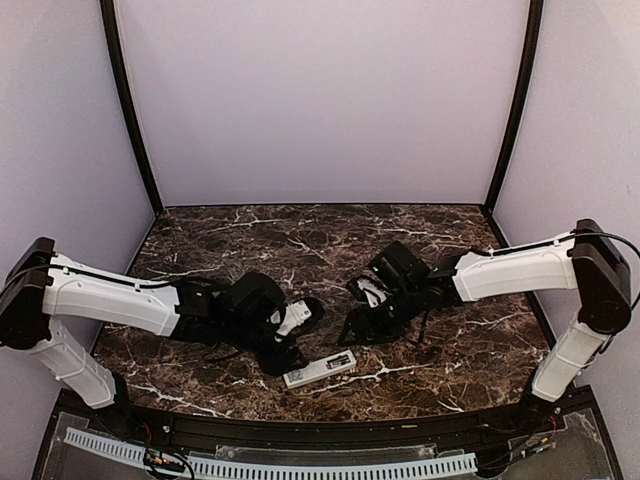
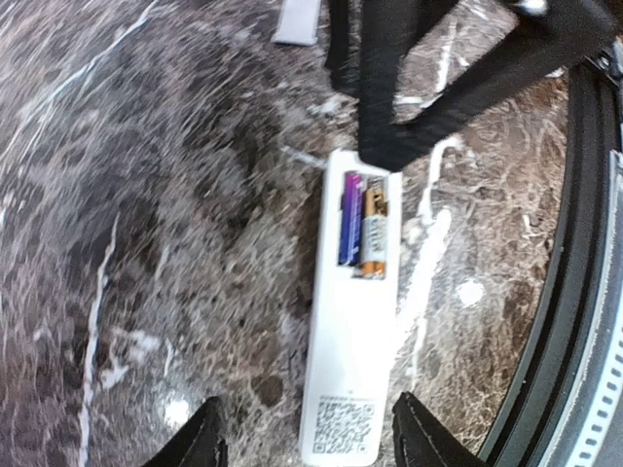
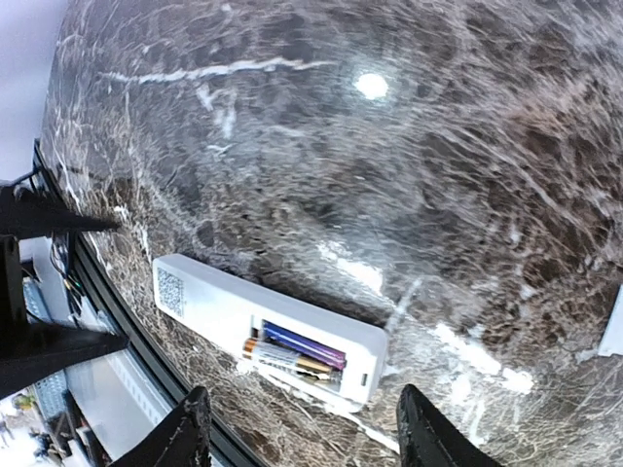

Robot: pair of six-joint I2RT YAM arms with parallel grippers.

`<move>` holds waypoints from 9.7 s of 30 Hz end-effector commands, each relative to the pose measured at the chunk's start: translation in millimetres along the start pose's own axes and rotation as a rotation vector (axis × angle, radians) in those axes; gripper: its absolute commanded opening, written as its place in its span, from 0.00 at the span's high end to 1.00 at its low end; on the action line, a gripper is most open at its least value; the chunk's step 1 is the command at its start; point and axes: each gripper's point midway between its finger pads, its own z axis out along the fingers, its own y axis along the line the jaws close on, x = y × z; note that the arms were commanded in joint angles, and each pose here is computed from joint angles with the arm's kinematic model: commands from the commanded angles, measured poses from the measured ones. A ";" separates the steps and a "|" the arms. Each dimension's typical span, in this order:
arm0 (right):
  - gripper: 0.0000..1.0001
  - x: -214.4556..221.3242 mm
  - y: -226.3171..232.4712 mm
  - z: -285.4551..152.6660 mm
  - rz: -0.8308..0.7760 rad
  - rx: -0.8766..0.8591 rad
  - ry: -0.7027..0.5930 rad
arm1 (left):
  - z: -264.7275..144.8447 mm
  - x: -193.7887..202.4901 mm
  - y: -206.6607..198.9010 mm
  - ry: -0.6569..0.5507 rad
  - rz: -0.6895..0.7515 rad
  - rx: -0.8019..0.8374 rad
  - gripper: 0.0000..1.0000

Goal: Load the batteries into the remote control
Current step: Place the battery in the battery compartment, then load the battery into the battery compartment, then press the battery in the battery compartment.

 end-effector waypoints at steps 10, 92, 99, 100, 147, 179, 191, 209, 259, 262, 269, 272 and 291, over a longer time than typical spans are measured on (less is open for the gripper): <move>0.01 2.5 6.1 10.6 -0.109 0.265 0.018 | -30.1 70.1 42.7 -0.013 -0.376 -0.259 0.44; 0.26 30.6 -15.9 38.7 -0.160 0.355 0.151 | -13.7 76.5 34.1 -0.009 -0.272 -0.206 0.46; 0.14 17.6 9.0 33.7 -0.220 0.263 0.103 | -23.0 63.0 25.0 -0.084 -0.228 -0.180 0.45; 0.13 15.6 11.8 31.0 -0.229 0.258 0.092 | -23.7 62.7 22.2 -0.088 -0.208 -0.180 0.45; 0.86 18.0 49.2 24.3 -0.106 0.103 -0.037 | 29.5 74.7 -12.7 -0.063 0.123 -0.098 0.63; 0.84 18.9 30.8 38.6 -0.227 0.377 -0.047 | 31.8 75.4 -11.8 -0.038 0.105 -0.105 0.75; 0.84 12.8 33.2 45.9 -0.267 0.394 -0.037 | 32.2 75.7 -11.3 -0.037 0.100 -0.107 0.76; 0.93 26.6 19.6 54.0 -0.279 0.452 0.012 | 32.7 76.1 -11.0 -0.035 0.097 -0.109 0.76; 1.00 17.5 18.7 30.1 -0.183 0.258 -0.038 | 34.6 76.2 -11.5 -0.012 0.106 -0.108 0.77; 1.00 22.1 14.0 39.6 -0.177 0.257 -0.012 | 34.6 76.2 -11.5 -0.012 0.106 -0.108 0.77; 1.00 41.4 -21.1 54.9 -0.134 0.341 0.052 | 34.4 75.6 -11.3 -0.012 0.103 -0.109 0.77; 1.00 46.8 -29.8 52.7 -0.122 0.368 0.064 | 34.6 75.6 -11.3 -0.011 0.105 -0.109 0.77; 1.00 5.3 5.3 15.4 -0.166 0.335 -0.042 | 35.3 75.6 -11.6 -0.005 0.108 -0.108 0.77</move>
